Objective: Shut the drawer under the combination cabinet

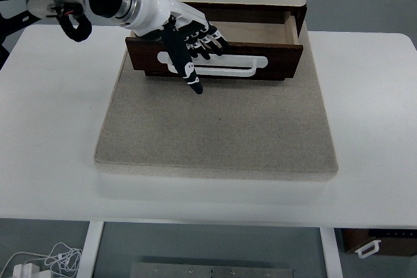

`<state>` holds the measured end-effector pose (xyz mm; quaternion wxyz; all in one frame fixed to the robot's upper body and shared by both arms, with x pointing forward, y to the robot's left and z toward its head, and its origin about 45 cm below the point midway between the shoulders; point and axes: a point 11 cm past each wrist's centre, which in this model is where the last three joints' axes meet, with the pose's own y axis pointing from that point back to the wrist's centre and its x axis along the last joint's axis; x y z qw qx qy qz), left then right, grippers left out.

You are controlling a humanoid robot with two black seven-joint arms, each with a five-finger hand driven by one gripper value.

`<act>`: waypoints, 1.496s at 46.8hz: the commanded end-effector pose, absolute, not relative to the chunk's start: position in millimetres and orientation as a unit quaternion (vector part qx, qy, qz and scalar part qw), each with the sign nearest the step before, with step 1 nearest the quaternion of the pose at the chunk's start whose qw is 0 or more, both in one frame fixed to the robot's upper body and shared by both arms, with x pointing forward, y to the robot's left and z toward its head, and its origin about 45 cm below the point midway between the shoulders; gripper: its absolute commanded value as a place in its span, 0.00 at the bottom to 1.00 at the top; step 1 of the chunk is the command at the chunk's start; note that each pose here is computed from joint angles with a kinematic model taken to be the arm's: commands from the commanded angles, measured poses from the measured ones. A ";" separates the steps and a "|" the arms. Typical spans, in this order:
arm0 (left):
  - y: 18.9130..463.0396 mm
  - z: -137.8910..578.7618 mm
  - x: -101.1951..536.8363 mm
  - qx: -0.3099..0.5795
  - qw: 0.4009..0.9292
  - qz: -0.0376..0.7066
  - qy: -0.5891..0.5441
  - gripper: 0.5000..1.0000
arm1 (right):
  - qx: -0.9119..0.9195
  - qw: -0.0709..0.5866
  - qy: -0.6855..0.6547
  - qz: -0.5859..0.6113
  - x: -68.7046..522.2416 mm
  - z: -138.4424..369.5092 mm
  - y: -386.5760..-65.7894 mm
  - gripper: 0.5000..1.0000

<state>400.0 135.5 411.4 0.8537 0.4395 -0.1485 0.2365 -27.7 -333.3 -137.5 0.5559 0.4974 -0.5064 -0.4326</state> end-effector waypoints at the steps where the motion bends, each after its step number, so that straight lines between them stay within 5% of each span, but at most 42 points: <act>1: 132.5 409.2 400.3 0.440 0.854 0.233 -0.148 1.00 | 0.498 0.556 -0.507 -0.432 -27.0 -137.5 -333.3 0.90; 70: 129.1 377.1 407.2 0.485 0.832 0.219 -0.157 1.00 | 0.497 0.556 -0.506 -0.433 -27.9 -137.5 -333.3 0.90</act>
